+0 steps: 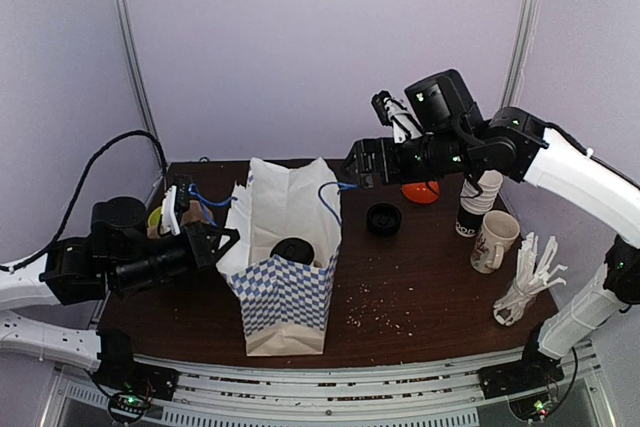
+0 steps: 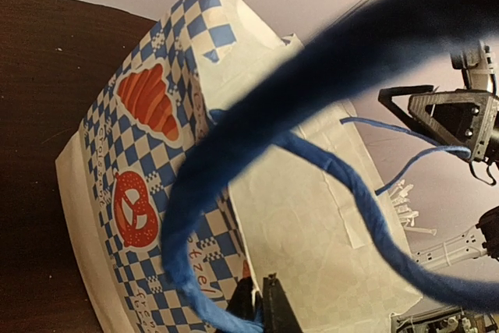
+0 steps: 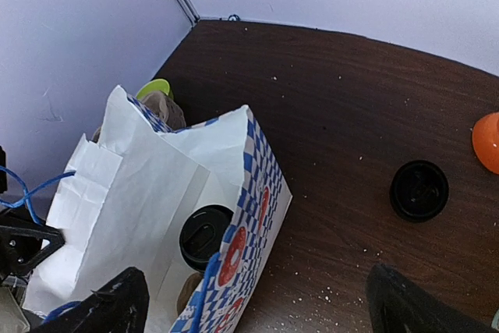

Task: Pack the takeout coffee

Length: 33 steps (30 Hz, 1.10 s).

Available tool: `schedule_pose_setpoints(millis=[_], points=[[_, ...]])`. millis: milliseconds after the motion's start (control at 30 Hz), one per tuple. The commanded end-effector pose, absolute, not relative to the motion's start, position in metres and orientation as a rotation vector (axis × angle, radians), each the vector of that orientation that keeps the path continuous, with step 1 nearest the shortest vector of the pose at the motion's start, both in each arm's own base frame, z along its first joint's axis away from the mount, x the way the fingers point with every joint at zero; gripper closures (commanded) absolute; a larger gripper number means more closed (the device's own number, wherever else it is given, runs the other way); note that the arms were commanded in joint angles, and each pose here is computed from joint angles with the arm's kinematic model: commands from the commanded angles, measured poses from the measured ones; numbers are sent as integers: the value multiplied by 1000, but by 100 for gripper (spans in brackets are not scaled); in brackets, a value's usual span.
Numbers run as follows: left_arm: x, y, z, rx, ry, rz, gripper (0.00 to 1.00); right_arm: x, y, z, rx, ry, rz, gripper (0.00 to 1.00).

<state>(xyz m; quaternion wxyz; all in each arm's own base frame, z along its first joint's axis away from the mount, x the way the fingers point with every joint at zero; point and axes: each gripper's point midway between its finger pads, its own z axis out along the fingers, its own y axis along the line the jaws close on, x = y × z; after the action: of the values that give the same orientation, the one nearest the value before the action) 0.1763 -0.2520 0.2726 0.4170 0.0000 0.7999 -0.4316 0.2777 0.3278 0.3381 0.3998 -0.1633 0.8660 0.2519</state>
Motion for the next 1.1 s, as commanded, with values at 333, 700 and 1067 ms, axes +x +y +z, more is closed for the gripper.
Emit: schedule_pose_setpoints(millis=[333,700,1067], points=[[176,-257,297,154,1942,-1035,100,319,344,360,-395,2149,810,2],[171,-282,324,389,1881,-1002,100,317,349,318,-577,2312,741,9],[163,-301,330,523,1844,-1037,100,309,316,283,-750,2329,472,13]])
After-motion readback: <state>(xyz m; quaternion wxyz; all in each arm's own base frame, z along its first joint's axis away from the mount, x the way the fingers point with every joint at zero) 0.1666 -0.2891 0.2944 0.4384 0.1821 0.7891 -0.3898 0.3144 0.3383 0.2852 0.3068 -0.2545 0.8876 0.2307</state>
